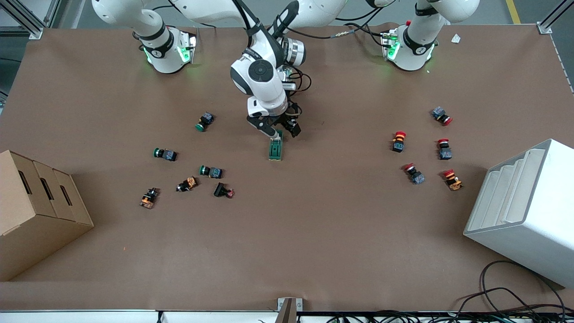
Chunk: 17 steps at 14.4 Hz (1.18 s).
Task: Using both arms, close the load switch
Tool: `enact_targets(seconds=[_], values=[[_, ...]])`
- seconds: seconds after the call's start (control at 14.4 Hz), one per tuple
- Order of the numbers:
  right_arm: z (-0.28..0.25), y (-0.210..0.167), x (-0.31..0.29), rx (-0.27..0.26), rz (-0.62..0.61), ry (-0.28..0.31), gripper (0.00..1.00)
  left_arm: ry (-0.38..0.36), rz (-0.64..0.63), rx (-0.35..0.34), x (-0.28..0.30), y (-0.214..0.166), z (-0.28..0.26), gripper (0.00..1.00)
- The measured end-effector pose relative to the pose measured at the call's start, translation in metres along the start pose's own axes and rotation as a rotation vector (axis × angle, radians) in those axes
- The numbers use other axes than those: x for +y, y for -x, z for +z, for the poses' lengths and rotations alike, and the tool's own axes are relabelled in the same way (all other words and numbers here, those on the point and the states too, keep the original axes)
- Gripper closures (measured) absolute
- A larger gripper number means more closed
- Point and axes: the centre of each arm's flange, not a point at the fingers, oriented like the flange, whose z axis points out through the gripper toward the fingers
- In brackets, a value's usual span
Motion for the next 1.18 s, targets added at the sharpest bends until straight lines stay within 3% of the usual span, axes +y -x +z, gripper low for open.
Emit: enact_targets(seconds=[1.18], values=[[0.026, -0.024, -0.003, 0.036, 0.03, -0.069, 0.0, 0.01, 0.003, 0.011, -0.001, -0.003, 0.009, 0.0]])
